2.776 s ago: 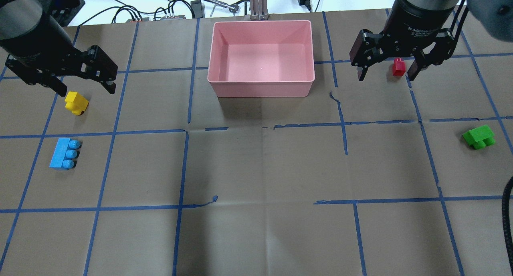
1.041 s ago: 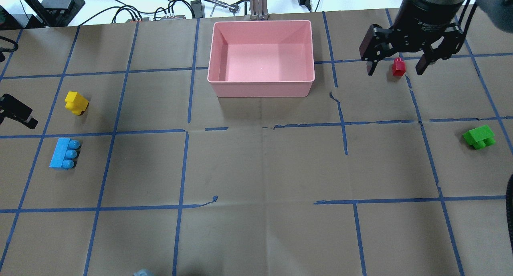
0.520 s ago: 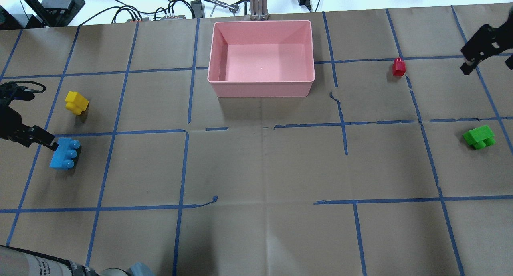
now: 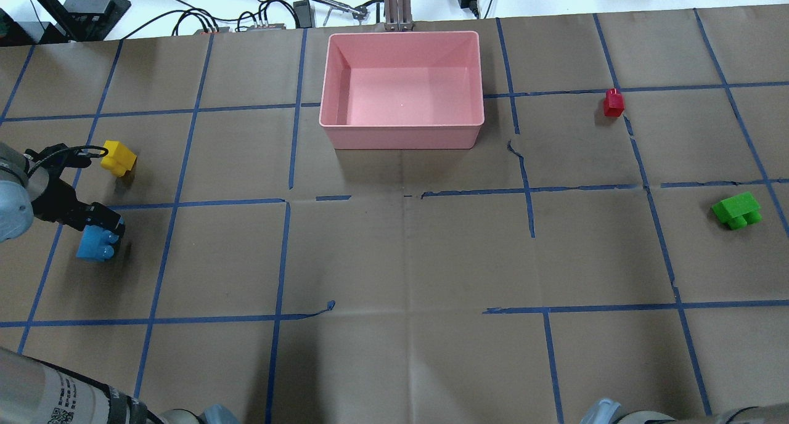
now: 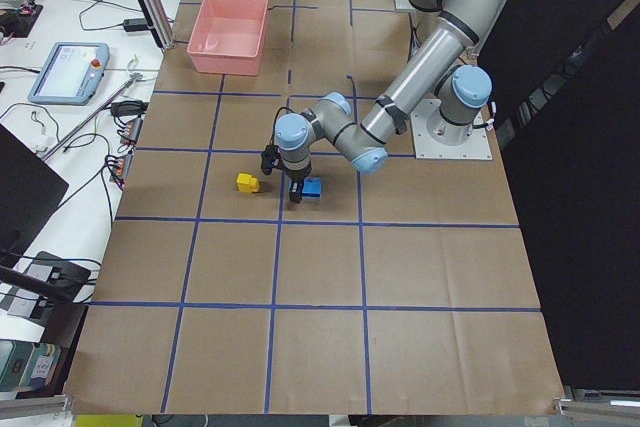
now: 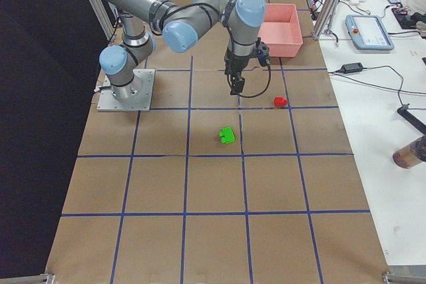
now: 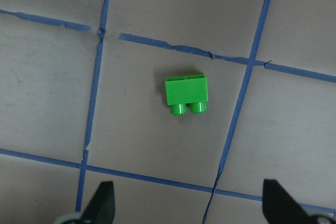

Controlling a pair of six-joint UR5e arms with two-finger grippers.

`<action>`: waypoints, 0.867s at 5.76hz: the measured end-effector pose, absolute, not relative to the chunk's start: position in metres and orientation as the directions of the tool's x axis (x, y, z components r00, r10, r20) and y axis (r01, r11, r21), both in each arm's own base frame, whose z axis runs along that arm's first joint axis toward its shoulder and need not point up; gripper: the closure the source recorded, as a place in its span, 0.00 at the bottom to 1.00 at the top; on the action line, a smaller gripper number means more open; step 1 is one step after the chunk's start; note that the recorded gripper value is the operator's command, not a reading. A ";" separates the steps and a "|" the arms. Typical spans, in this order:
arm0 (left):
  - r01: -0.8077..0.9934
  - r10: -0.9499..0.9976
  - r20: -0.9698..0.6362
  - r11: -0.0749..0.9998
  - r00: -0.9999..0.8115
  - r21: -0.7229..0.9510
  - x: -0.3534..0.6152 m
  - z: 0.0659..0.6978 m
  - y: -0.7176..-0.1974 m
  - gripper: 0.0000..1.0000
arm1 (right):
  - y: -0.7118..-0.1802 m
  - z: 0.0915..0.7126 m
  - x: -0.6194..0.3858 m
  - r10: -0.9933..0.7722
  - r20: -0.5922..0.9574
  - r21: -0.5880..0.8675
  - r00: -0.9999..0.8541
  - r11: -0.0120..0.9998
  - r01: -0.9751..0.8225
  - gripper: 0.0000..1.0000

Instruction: Put all blocks into box

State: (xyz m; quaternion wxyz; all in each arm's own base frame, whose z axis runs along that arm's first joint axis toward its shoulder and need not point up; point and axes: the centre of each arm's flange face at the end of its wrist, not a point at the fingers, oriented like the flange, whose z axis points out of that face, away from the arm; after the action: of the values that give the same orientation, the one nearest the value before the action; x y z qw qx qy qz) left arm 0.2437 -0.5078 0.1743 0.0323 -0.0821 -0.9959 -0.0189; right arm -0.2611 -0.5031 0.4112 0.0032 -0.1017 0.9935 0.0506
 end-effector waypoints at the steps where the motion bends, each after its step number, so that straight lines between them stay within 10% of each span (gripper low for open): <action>1: 0.173 0.170 0.066 0.985 -0.983 0.031 0.242 0.172 -0.511 0.87 | -0.503 0.366 -0.270 -0.202 -0.020 0.099 -0.979 0.974 -0.203 0.00; 5: 0.178 0.177 0.051 0.984 -0.983 0.022 0.243 0.189 -0.519 1.00 | -0.508 0.222 -0.271 -0.204 -0.008 0.076 -0.979 0.976 -0.204 0.00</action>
State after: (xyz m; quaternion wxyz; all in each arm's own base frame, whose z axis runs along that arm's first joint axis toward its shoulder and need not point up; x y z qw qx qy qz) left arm 0.2433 -0.5190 0.1891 0.0242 -0.0892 -0.9956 -0.0133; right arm -0.2706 -0.5080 0.2221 0.0001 -0.1026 0.9940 0.0381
